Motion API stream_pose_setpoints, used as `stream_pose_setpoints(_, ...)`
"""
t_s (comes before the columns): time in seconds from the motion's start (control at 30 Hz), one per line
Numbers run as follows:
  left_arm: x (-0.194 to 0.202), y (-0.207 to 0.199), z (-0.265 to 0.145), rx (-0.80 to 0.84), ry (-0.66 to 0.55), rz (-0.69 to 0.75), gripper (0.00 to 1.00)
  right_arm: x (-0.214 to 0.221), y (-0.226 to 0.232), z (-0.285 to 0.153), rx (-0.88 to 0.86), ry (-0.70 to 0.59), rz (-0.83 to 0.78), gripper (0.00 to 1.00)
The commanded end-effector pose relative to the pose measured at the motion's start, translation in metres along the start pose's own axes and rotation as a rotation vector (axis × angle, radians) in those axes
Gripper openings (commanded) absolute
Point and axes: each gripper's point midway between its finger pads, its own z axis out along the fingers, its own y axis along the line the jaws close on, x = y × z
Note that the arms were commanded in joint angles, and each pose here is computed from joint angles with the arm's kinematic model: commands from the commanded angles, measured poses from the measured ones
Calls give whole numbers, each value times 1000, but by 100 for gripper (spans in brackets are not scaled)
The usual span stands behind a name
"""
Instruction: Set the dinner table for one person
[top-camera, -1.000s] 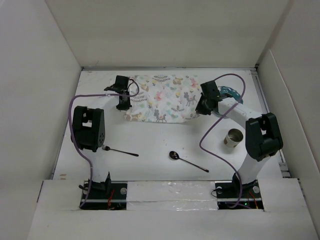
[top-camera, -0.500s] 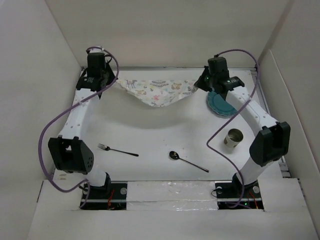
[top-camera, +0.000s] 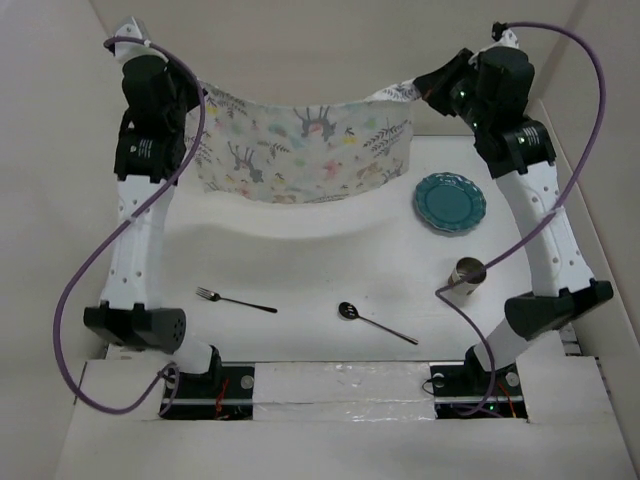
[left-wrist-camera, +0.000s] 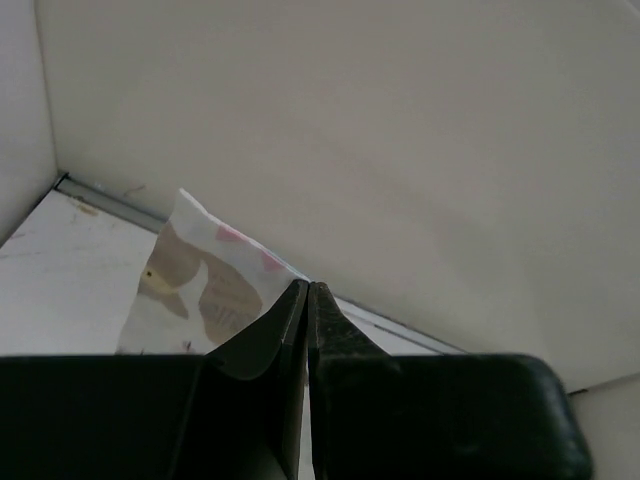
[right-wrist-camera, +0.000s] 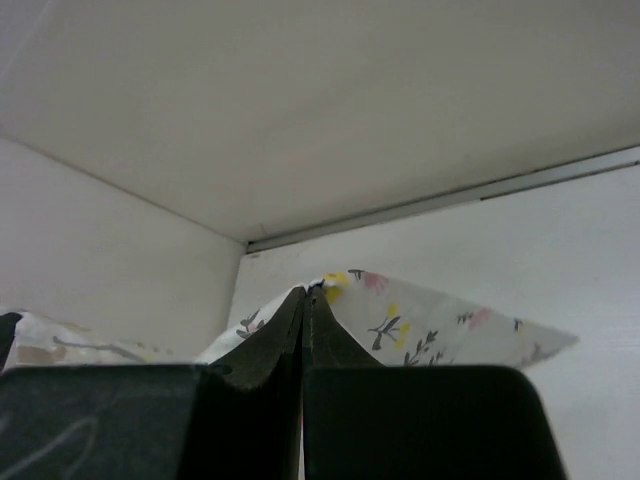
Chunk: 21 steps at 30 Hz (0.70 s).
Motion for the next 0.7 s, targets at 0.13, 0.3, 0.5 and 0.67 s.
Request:
stream_pose_setpoints(0.13, -18, 2, 87, 11, -10, -54, 0, -20, -32, 84, 63, -2, -6, 0)
stream_pose_setpoints(0.3, -35, -6, 82, 78, -31, -123, 0, -51, -28, 90, -27, -36, 74, 0)
stream_pose_setpoints(0.5, -14, -1, 41, 117, 15, -111, 0, -26, -56, 74, 24, 35, 67, 0)
stream_pose_setpoints(0.67, 92, 50, 11, 69, 189, -133, 0, 60, -112, 61, 99, 187, 124, 0)
